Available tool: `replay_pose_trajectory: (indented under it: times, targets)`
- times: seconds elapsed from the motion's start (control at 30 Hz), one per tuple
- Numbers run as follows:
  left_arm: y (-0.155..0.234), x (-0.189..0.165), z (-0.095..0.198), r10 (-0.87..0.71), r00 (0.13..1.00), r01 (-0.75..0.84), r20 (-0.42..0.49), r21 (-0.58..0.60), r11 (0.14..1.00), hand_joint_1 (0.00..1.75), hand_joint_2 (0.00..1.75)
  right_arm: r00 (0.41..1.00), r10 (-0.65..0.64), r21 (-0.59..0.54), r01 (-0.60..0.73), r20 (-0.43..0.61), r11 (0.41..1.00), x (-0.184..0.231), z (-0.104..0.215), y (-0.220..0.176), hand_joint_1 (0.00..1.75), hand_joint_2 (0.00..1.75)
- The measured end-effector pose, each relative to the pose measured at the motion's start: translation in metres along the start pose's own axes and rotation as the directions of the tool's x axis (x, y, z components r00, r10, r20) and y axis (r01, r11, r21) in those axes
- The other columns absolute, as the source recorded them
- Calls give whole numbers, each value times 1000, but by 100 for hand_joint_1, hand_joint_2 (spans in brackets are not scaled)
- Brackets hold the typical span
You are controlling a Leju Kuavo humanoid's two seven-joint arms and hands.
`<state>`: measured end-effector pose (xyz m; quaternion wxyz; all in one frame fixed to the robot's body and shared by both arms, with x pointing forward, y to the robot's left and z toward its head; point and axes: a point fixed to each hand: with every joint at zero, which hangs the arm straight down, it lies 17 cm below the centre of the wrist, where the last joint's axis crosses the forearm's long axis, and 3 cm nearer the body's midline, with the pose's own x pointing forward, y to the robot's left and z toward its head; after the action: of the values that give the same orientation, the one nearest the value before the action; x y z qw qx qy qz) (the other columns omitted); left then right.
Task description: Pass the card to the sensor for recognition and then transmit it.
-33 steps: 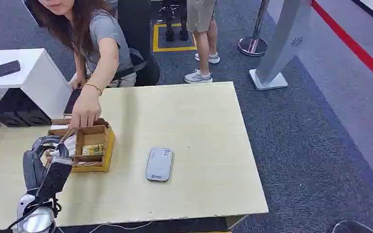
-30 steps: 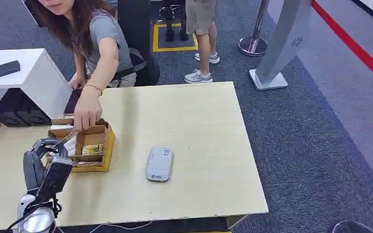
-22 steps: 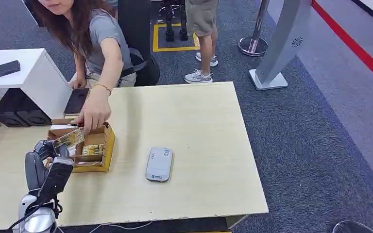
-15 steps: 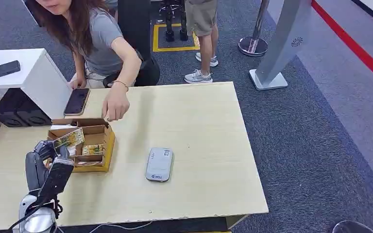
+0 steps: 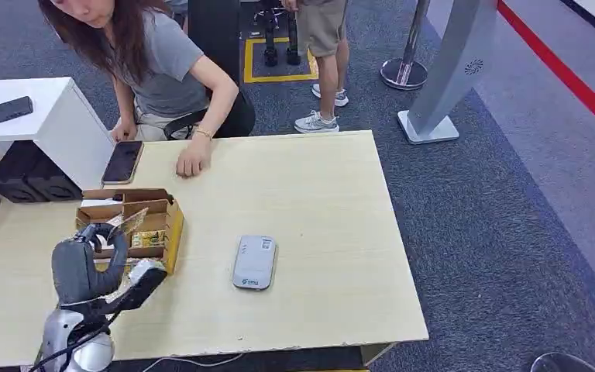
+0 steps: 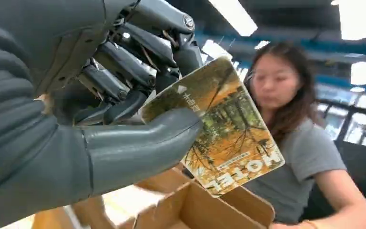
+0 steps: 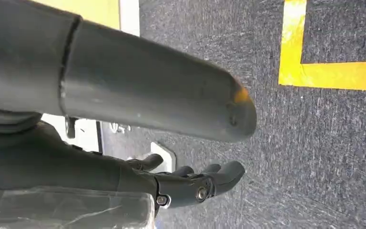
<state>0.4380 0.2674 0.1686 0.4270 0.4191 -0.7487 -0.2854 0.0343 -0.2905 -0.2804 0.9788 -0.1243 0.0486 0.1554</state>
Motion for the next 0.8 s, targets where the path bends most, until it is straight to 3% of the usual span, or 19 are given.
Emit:
replay_pose_trajectory:
  times: [0.2,0.53,0.63,0.8]
  targets:
    - [-42,40,14,-130,983,140,130,-69,988,175,175,1000,14,5,-14,6,1000,2,1,1,0,0]
    - [-56,52,20,-141,976,158,164,-96,983,175,175,1000,22,3,-22,8,1000,2,1,1,0,0]
    - [-80,71,26,-224,941,262,254,-123,957,175,175,999,51,-6,-51,15,999,4,1,-1,0,0]
    - [-93,79,26,-300,906,348,300,-121,930,175,175,997,74,-13,-74,18,997,4,1,-2,0,0]
